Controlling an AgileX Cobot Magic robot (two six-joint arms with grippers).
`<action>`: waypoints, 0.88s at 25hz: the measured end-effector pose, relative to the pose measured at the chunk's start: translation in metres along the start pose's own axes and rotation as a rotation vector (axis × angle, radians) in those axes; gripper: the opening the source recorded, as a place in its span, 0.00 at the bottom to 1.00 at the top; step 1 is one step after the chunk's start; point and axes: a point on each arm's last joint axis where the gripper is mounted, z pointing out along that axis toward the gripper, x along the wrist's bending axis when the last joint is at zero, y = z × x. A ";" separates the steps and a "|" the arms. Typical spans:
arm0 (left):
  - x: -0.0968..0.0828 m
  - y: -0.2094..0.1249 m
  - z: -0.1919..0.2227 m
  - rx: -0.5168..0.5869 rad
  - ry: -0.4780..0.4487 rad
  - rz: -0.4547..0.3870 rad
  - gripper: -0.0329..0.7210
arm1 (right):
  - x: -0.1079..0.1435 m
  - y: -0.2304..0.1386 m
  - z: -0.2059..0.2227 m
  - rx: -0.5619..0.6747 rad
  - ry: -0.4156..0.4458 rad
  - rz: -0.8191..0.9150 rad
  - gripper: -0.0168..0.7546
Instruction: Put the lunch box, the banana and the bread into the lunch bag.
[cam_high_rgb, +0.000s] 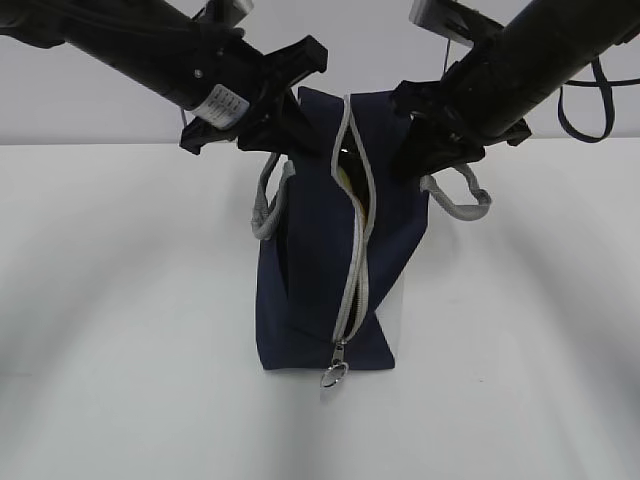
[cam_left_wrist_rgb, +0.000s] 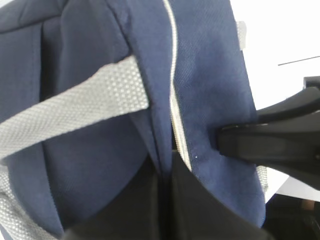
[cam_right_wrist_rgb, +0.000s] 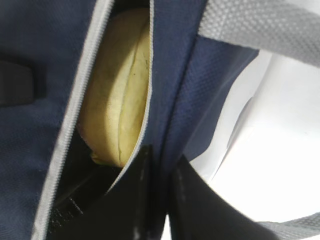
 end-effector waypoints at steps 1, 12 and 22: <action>0.001 0.000 0.001 0.006 0.000 -0.001 0.04 | 0.000 0.000 0.000 0.000 0.000 0.000 0.08; 0.020 0.000 -0.008 0.077 0.005 -0.046 0.59 | 0.005 -0.002 -0.001 0.023 0.057 0.025 0.70; -0.002 0.000 -0.061 0.030 0.012 0.181 0.68 | 0.032 -0.022 -0.046 -0.068 0.075 -0.002 0.72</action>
